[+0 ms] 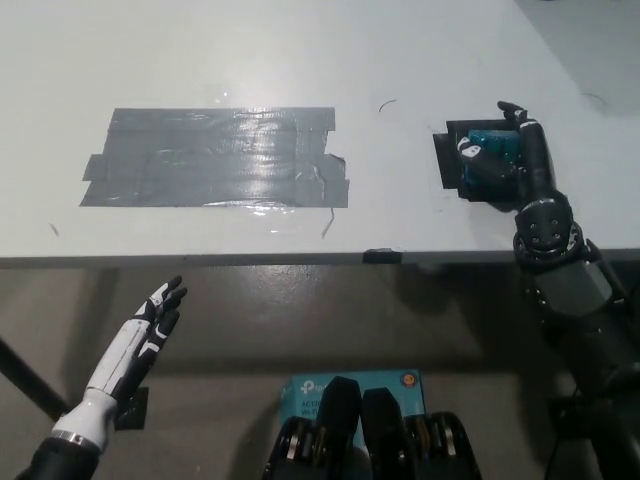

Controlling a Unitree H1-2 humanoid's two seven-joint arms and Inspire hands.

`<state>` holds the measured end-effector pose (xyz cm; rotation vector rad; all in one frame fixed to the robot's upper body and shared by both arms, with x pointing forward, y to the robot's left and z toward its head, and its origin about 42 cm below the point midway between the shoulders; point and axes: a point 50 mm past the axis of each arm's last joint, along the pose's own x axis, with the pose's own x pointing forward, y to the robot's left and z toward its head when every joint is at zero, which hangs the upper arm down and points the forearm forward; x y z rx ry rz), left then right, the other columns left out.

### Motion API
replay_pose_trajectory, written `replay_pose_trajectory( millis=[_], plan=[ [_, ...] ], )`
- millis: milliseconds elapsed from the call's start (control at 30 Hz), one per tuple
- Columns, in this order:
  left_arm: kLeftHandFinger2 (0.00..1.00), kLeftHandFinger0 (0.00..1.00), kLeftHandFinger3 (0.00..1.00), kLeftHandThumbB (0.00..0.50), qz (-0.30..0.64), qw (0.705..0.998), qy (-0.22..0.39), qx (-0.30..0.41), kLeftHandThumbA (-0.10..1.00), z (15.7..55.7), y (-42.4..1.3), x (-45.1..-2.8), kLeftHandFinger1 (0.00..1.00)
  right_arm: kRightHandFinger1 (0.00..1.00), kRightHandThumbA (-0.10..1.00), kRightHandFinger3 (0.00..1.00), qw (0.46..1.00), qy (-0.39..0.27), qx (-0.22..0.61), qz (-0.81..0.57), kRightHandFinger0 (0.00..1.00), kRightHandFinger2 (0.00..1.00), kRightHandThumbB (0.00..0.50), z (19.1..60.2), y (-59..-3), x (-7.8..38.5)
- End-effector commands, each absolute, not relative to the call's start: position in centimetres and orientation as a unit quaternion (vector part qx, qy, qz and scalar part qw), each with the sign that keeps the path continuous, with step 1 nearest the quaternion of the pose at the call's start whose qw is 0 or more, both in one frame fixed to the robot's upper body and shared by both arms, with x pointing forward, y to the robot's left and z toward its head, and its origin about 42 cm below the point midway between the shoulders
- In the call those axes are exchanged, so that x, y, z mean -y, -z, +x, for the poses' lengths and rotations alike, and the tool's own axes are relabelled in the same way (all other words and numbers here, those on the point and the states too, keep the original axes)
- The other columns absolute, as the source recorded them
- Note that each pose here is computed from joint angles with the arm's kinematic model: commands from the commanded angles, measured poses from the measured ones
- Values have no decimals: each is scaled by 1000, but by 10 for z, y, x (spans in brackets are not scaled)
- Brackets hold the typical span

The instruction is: A rubick's cube is kept in the black marked spot on the table and the robot uses its right arm to pick it up and hands it to a person

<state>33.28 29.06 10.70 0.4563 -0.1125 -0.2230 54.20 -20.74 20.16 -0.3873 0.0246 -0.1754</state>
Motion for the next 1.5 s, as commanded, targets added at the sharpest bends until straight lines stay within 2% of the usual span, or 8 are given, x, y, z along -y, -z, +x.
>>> replay_pose_trajectory(
  millis=[0, 33, 233, 433, 1133, 1367, 1400, 1467],
  plan=[
    [1000, 1000, 1000, 330, 234, 961, 114, 89, 1000, 342, -127, -292, 1000, 518, -100, 835, 977, 122, 68, -164, 63, 873, 189, 541, -248, 207],
    [1000, 1000, 1000, 328, 234, 961, 114, 88, 1000, 342, -127, -292, 1000, 479, -100, 789, 976, 123, 75, -163, 13, 807, 144, 540, -252, 207],
    [1000, 1000, 1000, 325, 245, 959, 113, 90, 1000, 345, -127, -294, 1000, 358, -100, 774, 961, 122, 216, -122, 0, 722, 150, 510, -340, 203],
    [1000, 1000, 1000, 312, 240, 960, 115, 86, 1000, 345, -127, -293, 1000, 438, -100, 903, 941, 108, 295, -128, 8, 829, 165, 476, -396, 186],
    [1000, 1000, 1000, 309, 255, 956, 119, 86, 1000, 348, -130, -294, 1000, 300, -100, 896, 945, 86, 293, -121, 0, 785, 162, 472, -402, 163],
    [1000, 1000, 1000, 298, 257, 955, 122, 86, 1000, 347, -128, -291, 1000, 395, -100, 946, 949, 60, 267, -156, 0, 866, 165, 508, -396, 136],
    [1000, 1000, 1000, 305, 257, 955, 121, 85, 1000, 348, -129, -291, 1000, 488, -100, 1000, 950, 58, 262, -161, 76, 968, 201, 513, -396, 133],
    [1000, 1000, 1000, 305, 257, 955, 121, 87, 1000, 348, -130, -290, 1000, 449, -100, 983, 952, 56, 253, -166, 15, 915, 175, 522, -395, 127]
  ],
)
